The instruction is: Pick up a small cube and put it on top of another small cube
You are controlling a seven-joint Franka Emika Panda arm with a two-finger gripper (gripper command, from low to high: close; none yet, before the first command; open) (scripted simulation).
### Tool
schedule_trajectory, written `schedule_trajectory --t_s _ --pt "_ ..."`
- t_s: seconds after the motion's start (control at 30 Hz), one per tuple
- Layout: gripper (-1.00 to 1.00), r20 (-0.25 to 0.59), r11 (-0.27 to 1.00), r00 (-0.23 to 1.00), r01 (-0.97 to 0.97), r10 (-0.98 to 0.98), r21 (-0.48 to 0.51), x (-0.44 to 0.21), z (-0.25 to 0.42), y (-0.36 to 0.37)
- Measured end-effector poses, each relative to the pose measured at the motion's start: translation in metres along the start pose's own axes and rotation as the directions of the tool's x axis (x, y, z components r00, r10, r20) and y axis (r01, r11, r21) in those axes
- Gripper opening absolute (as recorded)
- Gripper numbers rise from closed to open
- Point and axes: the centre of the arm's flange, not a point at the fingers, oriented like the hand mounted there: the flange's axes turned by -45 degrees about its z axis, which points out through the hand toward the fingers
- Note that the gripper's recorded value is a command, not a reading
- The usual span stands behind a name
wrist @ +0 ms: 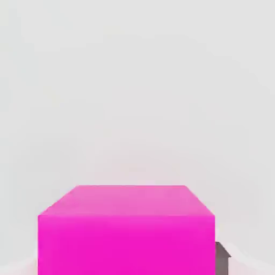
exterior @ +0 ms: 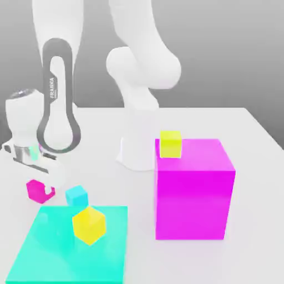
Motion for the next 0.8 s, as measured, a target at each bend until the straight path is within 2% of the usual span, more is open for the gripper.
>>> schedule_trajectory --t_s 0.5,0.63,0.8 --pt "-1.00 -0.002 1.000 1.000 -0.005 0.005 0.012 0.002 -0.071 -0.001" --pt "-1.00 -0.012 0.977 0.980 0.200 -0.200 0.077 0.036 -0.107 -0.083" --pt "-1.00 -0.026 0.893 0.900 0.434 -0.434 0.123 0.044 -0.165 -0.183"
